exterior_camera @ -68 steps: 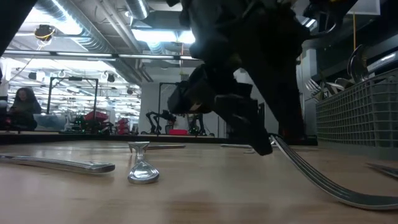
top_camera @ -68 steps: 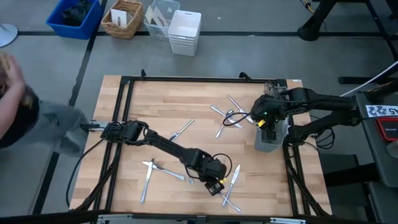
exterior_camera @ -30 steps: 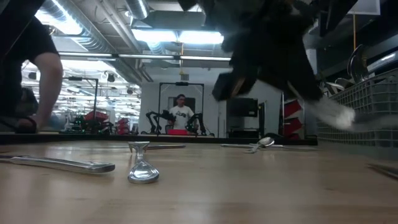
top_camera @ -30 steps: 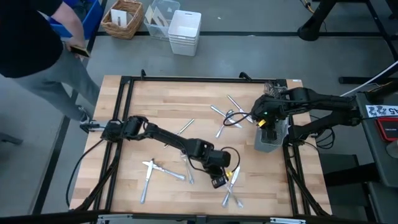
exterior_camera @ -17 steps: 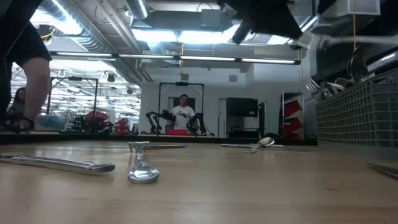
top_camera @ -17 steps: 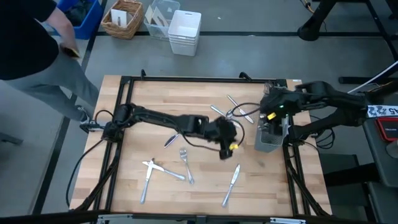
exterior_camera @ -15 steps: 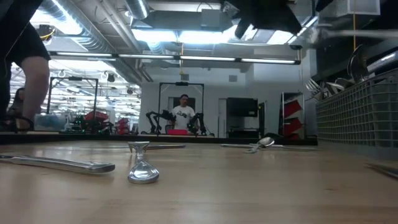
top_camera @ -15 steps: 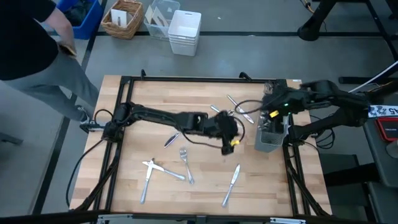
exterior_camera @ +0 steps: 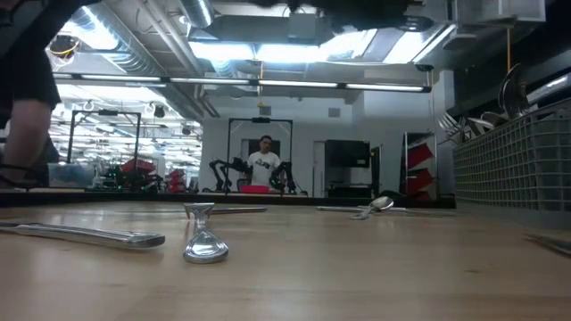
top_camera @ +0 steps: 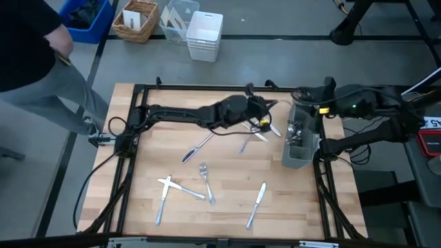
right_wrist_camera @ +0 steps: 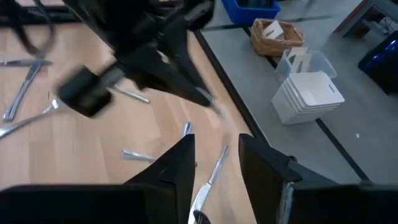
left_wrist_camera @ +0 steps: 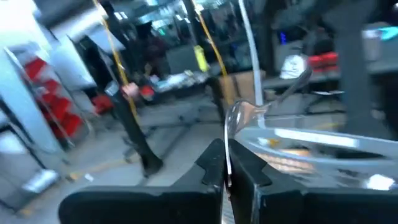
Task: Sort silverware
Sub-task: Put the bottom fork into the left section of the utensil holder
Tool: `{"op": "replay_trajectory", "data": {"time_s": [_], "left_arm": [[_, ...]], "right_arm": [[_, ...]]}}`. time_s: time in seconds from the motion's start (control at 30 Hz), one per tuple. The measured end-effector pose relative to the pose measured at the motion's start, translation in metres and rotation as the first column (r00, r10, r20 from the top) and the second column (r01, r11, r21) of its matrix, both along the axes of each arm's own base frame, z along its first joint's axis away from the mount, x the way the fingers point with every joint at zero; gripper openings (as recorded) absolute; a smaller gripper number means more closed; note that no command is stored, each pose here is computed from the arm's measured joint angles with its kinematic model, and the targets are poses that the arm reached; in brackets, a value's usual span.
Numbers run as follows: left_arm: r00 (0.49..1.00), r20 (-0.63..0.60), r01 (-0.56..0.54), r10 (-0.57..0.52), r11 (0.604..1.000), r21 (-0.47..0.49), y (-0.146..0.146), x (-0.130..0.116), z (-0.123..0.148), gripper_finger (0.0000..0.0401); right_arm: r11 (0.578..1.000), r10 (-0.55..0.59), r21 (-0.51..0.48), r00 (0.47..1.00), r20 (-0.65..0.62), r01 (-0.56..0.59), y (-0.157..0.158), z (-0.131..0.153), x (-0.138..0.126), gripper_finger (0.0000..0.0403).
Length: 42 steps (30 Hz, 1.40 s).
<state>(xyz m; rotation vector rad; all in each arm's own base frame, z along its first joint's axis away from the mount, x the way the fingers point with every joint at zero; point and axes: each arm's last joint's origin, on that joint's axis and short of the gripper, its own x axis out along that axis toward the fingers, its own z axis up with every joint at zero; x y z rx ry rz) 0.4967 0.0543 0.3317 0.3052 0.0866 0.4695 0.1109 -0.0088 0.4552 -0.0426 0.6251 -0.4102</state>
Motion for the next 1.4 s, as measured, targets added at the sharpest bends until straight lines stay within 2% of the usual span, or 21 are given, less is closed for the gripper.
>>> {"op": "replay_trajectory", "data": {"time_s": [0.13, 0.27, 0.37, 0.53, 0.7, 0.8, 0.87, 1.0, 1.07, 1.17, 1.3, 1.4], "left_arm": [[0.999, -0.027, -0.037, 0.041, 0.99, 0.133, 0.021, 0.008, -0.014, 0.0], [0.995, -0.054, -0.06, 0.082, 0.944, 0.325, 0.04, 0.013, -0.025, 0.0], [0.99, -0.118, -0.016, 0.079, 0.885, 0.466, 0.051, 0.016, -0.034, 0.0], [0.966, -0.255, 0.144, 0.029, 0.761, 0.633, 0.064, 0.022, -0.058, 0.0], [0.939, -0.34, 0.237, 0.047, 0.628, 0.742, 0.072, 0.026, -0.073, 0.0], [0.925, -0.375, 0.269, 0.067, 0.581, 0.768, 0.074, 0.026, -0.077, 0.0], [0.93, -0.362, 0.259, 0.07, 0.576, 0.776, 0.074, 0.026, -0.075, 0.0], [0.933, -0.353, 0.251, 0.071, 0.574, 0.78, 0.074, 0.026, -0.073, 0.0], [0.932, -0.354, 0.252, 0.076, 0.567, 0.784, 0.075, 0.026, -0.073, 0.0], [0.927, -0.361, 0.26, 0.097, 0.527, 0.809, 0.076, 0.026, -0.072, 0.0], [0.921, -0.374, 0.273, 0.11, 0.503, 0.82, 0.076, 0.025, -0.073, 0.0], [0.923, -0.37, 0.271, 0.108, 0.501, 0.822, 0.074, 0.026, -0.073, 0.0]], "right_arm": [[1.0, -0.001, -0.001, 1.0, 0.008, 0.001, 0.0, 0.001, -0.002, 0.0127], [1.0, -0.001, -0.002, 1.0, 0.005, 0.001, 0.0, 0.001, -0.001, 0.0127], [1.0, 0.0, -0.002, 1.0, 0.0, 0.0, 0.0, 0.0, 0.0, 0.0127], [1.0, 0.004, -0.009, 1.0, -0.026, -0.004, 0.0, -0.002, 0.007, 0.0127], [1.0, -0.009, -0.012, 0.999, -0.043, 0.008, 0.0, -0.004, 0.013, 0.0127], [0.994, -0.105, -0.004, 0.994, -0.028, 0.105, -0.002, -0.005, 0.019, 0.0127], [0.976, -0.218, -0.005, 0.976, -0.005, 0.218, -0.004, -0.008, 0.023, 0.0127], [0.908, -0.419, -0.001, 0.908, 0.021, 0.419, -0.007, -0.018, 0.028, 0.0127], [0.887, -0.462, 0.022, 0.887, -0.01, 0.462, -0.007, -0.024, 0.03, 0.0127], [0.849, -0.511, 0.11, 0.856, -0.078, 0.517, -0.007, -0.032, 0.03, 0.0127], [0.741, -0.6, 0.249, 0.781, -0.173, 0.624, -0.008, -0.041, 0.027, 0.0127], [0.695, -0.633, 0.293, 0.752, -0.182, 0.656, -0.01, -0.045, 0.03, 0.0127]]}}
